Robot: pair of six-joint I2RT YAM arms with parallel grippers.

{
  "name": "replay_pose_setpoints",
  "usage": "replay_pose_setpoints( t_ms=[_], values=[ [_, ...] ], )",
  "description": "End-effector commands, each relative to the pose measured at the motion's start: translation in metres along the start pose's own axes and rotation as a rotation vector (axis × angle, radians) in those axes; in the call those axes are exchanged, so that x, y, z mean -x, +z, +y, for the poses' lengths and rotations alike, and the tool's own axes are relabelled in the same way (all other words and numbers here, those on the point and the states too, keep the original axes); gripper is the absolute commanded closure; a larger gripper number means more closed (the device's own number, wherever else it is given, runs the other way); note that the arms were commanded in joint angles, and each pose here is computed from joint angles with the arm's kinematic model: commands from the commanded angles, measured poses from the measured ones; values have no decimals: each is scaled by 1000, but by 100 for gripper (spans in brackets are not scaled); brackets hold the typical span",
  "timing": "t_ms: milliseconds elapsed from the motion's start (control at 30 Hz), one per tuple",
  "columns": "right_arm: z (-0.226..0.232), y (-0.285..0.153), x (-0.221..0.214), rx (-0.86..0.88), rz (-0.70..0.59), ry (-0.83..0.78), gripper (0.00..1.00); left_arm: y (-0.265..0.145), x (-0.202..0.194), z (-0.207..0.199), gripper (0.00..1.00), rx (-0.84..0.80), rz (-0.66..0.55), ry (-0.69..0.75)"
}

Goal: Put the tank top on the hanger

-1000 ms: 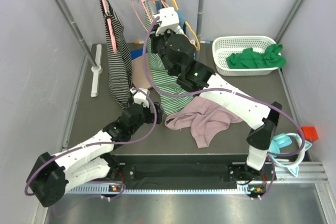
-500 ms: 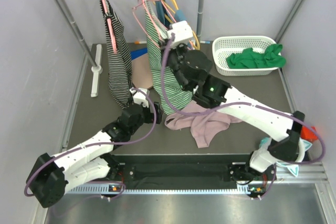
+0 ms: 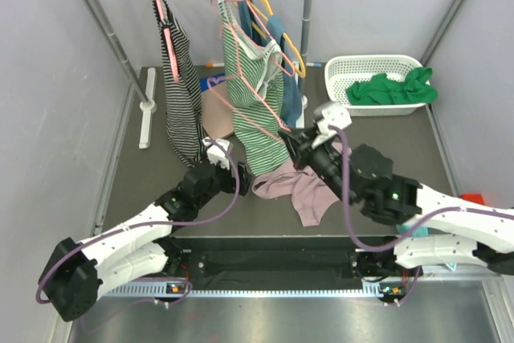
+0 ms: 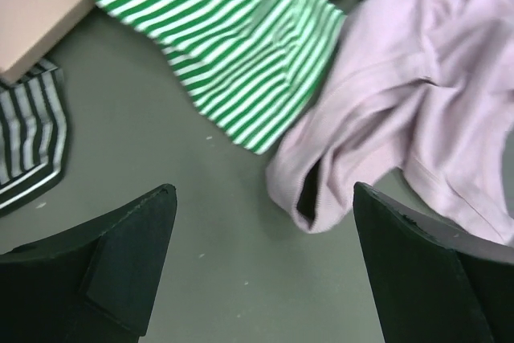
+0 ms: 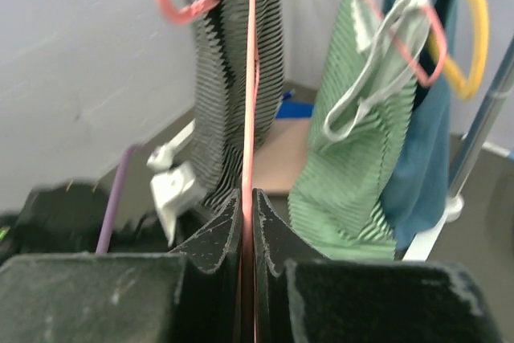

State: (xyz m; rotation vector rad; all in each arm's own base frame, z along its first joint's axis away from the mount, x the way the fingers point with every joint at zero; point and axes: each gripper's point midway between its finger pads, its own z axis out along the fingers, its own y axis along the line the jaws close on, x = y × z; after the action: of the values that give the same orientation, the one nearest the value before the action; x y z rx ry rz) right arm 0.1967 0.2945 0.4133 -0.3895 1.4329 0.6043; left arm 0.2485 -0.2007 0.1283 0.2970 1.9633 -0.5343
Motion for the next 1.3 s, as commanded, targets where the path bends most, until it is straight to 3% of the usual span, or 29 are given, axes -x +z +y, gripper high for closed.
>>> replay_pose_setpoints(
  t_ms=[0,200,400,733,1133,1167,1267],
  values=[
    [-10,-51,-11,37,58,114,100,-4,15,-41,6,-241,-68,49],
    [-34,-101,-51,54,182,175,100,9,-8,-49,12,-295,-3,66],
    [-65,-130,-56,23,177,218,100,29,-34,-44,16,-253,100,42],
    [-99,-148,-54,-62,155,219,100,40,-49,-42,26,-231,138,-2],
    [-113,-157,-54,-100,142,241,100,48,-59,-52,33,-233,167,60],
    [-113,-157,-55,-101,145,239,100,48,-61,-55,35,-237,175,66],
    [-114,-156,-56,-112,150,232,100,52,-65,-68,76,-291,199,67]
  ],
)
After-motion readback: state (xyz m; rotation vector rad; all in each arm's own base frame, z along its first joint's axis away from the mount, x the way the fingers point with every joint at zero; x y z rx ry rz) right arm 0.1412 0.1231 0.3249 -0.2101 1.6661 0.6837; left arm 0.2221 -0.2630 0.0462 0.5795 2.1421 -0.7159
